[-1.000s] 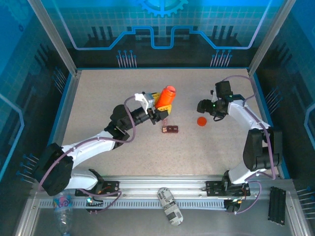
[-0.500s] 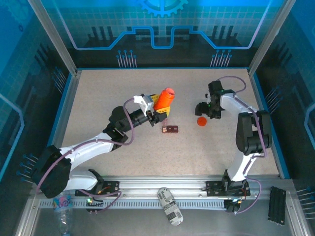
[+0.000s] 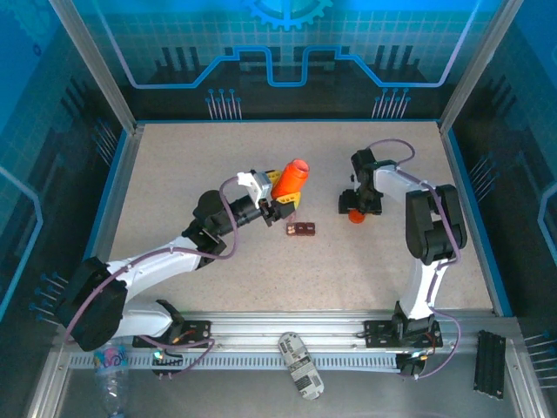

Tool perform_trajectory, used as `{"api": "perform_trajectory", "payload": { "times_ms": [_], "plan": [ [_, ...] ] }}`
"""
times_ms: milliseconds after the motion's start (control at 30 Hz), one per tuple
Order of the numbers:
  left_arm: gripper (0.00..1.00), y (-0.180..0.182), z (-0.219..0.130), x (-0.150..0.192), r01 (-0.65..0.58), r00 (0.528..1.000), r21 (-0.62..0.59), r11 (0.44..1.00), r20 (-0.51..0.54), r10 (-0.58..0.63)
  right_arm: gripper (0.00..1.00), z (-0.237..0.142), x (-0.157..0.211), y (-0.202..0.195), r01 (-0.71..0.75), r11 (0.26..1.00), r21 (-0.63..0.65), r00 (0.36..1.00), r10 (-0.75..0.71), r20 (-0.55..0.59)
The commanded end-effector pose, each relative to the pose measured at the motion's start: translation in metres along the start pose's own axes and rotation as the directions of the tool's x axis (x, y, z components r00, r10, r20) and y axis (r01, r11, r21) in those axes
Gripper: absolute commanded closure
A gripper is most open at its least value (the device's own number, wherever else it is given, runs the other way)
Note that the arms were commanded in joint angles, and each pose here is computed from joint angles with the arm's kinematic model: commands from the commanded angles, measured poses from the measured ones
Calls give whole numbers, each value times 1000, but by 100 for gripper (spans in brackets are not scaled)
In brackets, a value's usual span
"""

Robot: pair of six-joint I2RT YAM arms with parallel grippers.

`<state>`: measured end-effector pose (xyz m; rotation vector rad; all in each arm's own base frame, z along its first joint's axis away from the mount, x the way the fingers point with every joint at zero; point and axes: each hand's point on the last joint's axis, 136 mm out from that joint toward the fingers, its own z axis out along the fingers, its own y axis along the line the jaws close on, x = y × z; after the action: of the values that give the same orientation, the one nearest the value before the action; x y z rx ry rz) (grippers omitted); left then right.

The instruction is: Sort the pills into containers

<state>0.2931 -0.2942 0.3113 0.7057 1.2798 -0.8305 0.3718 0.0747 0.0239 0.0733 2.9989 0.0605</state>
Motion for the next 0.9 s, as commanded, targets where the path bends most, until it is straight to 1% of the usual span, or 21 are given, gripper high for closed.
{"api": "perform_trajectory", "payload": {
  "times_ms": [0, 167, 300, 433, 567, 733, 867],
  "plan": [
    [100, 0, -2, -16, -30, 998, -3, 1000, 61, 30, 28, 1, 3, -4, 20, 999, 38, 1000, -19, -21],
    [100, 0, -3, -14, -23, 998, -2, 1000, 60, 23, 32, 5, 5, -4, 22, 999, 40, 999, -21, -30],
    [100, 1, -3, -12, -16, 998, -5, 1000, 59, 16, 32, 11, 8, -4, 25, 999, 44, 999, -23, -46],
    [100, 1, -4, -11, -12, 998, -5, 1000, 59, 12, 35, 12, 10, -4, 26, 999, 40, 999, -24, -49],
    [100, 2, -4, -11, -11, 998, -8, 1000, 58, 11, 43, 13, 10, -3, 23, 999, 35, 999, -22, -48],
    [100, 2, -3, -8, -2, 999, -9, 1000, 51, 2, 53, 3, 7, 1, 21, 1000, 17, 1000, -21, -22],
    [100, 4, -2, -6, -1, 999, -15, 1000, 47, 1, 56, -13, 3, 8, 24, 1000, -12, 1000, -23, 16]
  ]
}}
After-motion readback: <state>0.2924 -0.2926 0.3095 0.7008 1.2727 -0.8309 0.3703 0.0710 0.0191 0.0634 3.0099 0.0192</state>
